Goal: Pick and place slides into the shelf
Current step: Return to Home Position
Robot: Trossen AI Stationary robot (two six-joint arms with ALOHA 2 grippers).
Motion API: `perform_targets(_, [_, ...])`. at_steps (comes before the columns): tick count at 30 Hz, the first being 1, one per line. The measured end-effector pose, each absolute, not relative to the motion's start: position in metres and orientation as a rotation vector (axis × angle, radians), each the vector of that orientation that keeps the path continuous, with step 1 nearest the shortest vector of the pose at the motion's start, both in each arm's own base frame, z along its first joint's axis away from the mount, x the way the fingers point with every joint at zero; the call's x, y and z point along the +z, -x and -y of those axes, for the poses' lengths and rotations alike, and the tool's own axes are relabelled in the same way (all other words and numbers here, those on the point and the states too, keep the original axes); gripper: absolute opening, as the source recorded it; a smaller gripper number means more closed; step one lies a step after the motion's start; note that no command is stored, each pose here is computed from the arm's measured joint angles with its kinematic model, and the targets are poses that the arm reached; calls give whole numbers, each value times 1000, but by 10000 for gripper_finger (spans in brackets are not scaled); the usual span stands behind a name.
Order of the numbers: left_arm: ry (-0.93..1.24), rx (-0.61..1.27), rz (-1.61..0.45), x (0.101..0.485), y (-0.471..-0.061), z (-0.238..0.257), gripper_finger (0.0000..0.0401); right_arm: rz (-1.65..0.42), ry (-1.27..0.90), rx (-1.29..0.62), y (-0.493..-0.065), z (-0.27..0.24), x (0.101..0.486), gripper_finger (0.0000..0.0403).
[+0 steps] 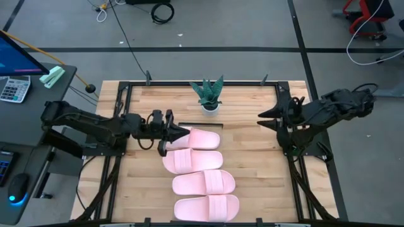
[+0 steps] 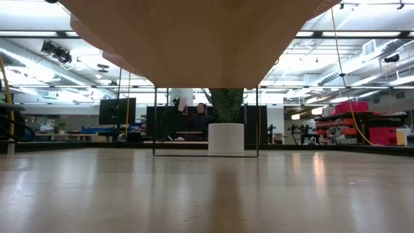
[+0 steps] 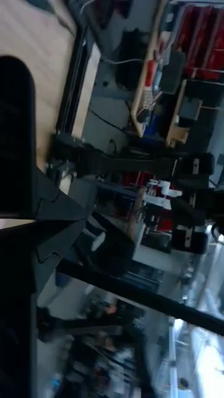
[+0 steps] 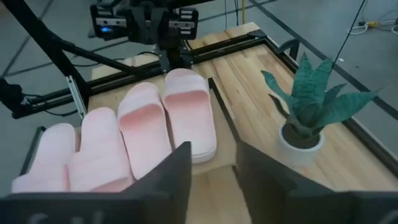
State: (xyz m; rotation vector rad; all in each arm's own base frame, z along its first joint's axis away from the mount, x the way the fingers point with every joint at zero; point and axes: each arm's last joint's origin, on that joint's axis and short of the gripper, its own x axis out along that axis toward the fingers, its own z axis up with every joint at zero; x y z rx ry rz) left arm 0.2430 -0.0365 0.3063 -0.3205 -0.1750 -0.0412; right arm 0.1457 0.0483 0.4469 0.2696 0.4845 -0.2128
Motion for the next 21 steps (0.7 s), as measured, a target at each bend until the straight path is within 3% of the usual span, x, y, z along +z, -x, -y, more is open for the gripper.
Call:
perform_targets(8, [241, -2, 238, 308, -206, 23, 3, -429, -345, -215, -149, -50, 431, 10])
perform_targets(21, [242, 45, 269, 295, -140, 7, 1, -389, -415, -316, -163, -39, 430, 4])
